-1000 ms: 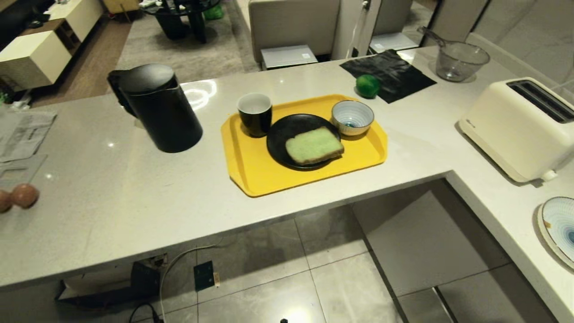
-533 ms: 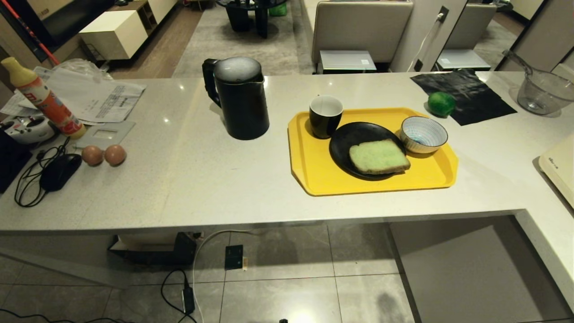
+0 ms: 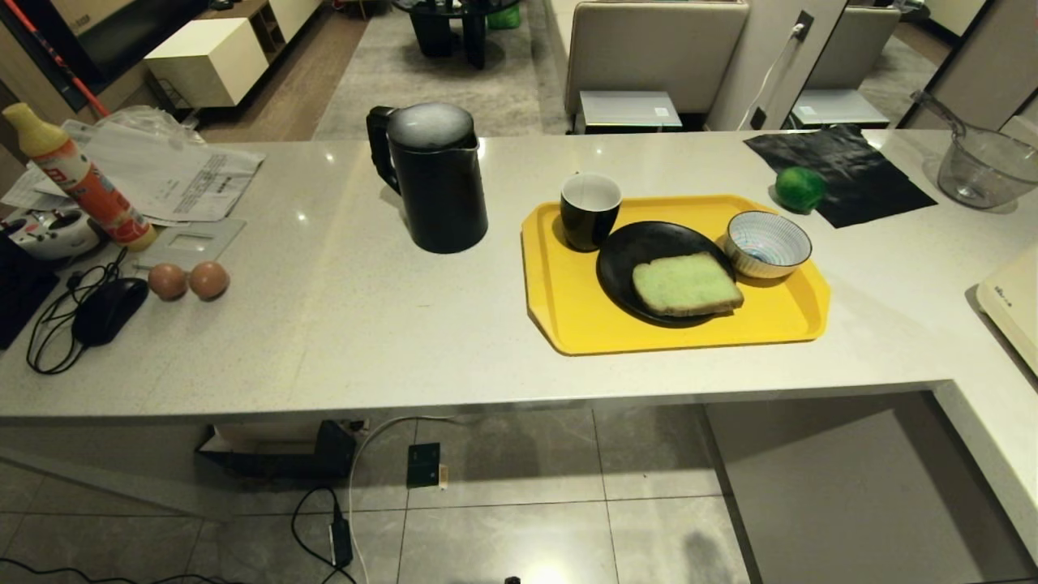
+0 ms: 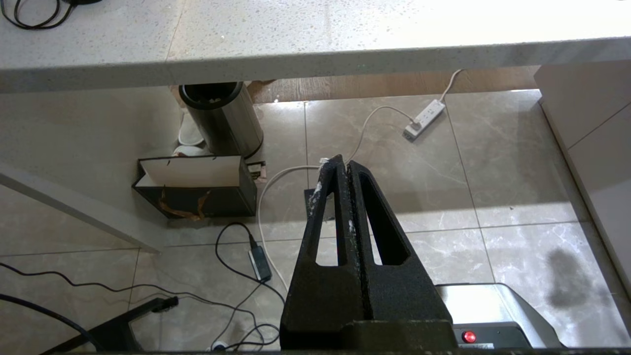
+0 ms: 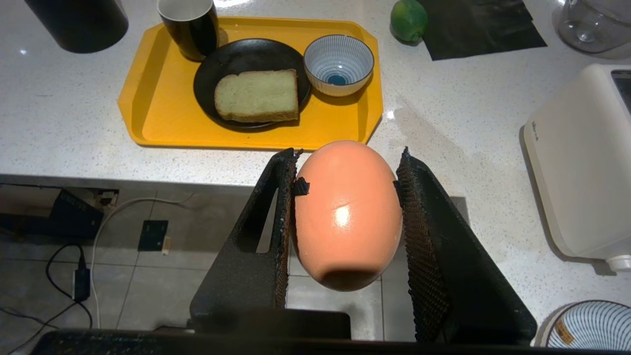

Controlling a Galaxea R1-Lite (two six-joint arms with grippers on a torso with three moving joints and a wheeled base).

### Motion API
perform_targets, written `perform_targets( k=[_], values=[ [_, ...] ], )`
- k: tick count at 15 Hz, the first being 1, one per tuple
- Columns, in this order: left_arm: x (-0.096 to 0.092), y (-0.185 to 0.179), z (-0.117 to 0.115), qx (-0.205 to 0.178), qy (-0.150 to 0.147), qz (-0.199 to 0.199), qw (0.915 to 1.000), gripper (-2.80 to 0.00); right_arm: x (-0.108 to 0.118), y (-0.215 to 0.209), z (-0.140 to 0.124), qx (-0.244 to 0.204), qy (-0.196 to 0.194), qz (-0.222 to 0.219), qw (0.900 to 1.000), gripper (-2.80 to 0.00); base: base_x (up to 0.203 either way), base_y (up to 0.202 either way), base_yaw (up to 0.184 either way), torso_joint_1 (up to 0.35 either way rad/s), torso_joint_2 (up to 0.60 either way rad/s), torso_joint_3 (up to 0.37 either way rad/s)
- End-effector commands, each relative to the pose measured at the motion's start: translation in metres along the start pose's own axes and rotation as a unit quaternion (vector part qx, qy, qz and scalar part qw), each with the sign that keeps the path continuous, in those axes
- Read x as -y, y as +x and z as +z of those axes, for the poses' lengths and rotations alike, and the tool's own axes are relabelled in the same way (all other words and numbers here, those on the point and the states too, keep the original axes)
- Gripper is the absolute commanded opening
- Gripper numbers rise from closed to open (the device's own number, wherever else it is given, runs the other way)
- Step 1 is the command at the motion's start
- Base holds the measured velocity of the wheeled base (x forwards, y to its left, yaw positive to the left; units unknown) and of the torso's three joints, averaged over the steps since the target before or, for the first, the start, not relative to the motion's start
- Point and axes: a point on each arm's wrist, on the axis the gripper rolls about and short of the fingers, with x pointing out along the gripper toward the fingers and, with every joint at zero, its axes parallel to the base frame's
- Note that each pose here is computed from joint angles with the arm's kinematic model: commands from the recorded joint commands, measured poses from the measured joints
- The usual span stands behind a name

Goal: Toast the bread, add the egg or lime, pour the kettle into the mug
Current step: Put the egg in the bowl

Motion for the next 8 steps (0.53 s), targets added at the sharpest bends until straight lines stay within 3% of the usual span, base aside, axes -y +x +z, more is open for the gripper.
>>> perform_targets(
  k=[1, 5, 8],
  values=[
    [0.0000, 0.0001, -0.0001, -0.001, 0.000, 0.000, 1.0000, -2.80, 0.0000, -0.0001, -0.0002, -0.001, 0.000, 0.000, 1.000, -2.80, 0.000, 0.000, 0.000, -0.098, 0.12, 0.081],
    [0.0000, 0.0001, -0.0001, -0.001, 0.000, 0.000, 1.0000, -2.80, 0.0000, -0.0005, 0.0007, 0.001, 0.000, 0.002, 1.000, -2.80, 0.000, 0.000, 0.000, -0.153, 0.30, 0.131],
    [0.0000, 0.0001, -0.0001, -0.001, 0.000, 0.000, 1.0000, -2.80, -0.0004, -0.0006, 0.0033, 0.006, 0.000, 0.010, 1.000, -2.80, 0.000, 0.000, 0.000, -0.011, 0.02, 0.012]
  ],
)
